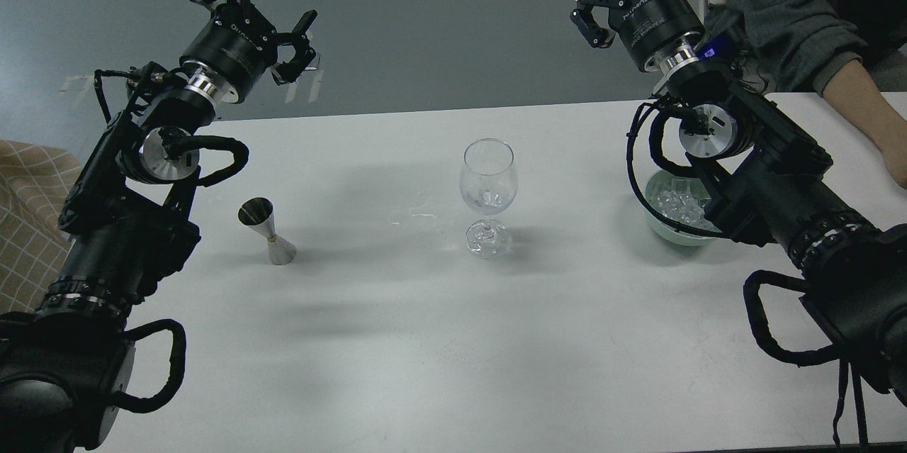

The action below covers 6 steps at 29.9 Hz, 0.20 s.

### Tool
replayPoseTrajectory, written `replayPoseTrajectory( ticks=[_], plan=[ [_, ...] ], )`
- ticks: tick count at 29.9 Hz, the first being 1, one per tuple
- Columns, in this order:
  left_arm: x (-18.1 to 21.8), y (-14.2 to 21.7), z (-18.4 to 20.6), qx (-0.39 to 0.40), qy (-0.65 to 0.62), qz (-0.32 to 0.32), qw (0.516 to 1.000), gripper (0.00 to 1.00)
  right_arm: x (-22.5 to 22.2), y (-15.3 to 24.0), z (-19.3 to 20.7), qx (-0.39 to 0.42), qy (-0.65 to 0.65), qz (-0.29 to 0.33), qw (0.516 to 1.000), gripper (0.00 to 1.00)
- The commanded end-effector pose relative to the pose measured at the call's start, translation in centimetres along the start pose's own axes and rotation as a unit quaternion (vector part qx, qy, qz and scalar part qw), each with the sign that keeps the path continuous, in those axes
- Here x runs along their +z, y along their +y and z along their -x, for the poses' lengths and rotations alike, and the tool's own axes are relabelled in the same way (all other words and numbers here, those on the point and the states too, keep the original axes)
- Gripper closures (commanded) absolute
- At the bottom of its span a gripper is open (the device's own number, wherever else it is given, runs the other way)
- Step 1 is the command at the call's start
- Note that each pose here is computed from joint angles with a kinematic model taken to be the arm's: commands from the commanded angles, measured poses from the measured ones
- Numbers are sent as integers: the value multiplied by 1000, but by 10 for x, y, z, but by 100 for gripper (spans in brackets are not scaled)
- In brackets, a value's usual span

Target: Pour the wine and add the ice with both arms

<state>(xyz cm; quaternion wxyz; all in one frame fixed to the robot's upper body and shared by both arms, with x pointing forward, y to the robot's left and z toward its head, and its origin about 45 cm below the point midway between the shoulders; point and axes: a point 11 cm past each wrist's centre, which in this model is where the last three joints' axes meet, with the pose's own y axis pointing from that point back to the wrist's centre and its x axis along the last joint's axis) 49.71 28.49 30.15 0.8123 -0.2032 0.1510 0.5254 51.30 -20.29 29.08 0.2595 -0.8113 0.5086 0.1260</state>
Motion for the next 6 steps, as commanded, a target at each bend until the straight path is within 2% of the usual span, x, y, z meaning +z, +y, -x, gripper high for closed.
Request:
replayPoseTrajectory(
  ticks=[1, 6],
  plan=[
    [3, -1, 2, -2, 0, 14, 1000, 2, 1, 0, 0, 2, 0, 1, 1000, 0],
    [3, -3, 4, -2, 3, 21, 1000, 2, 3, -1, 4, -2, -6, -1, 1000, 0]
  ],
)
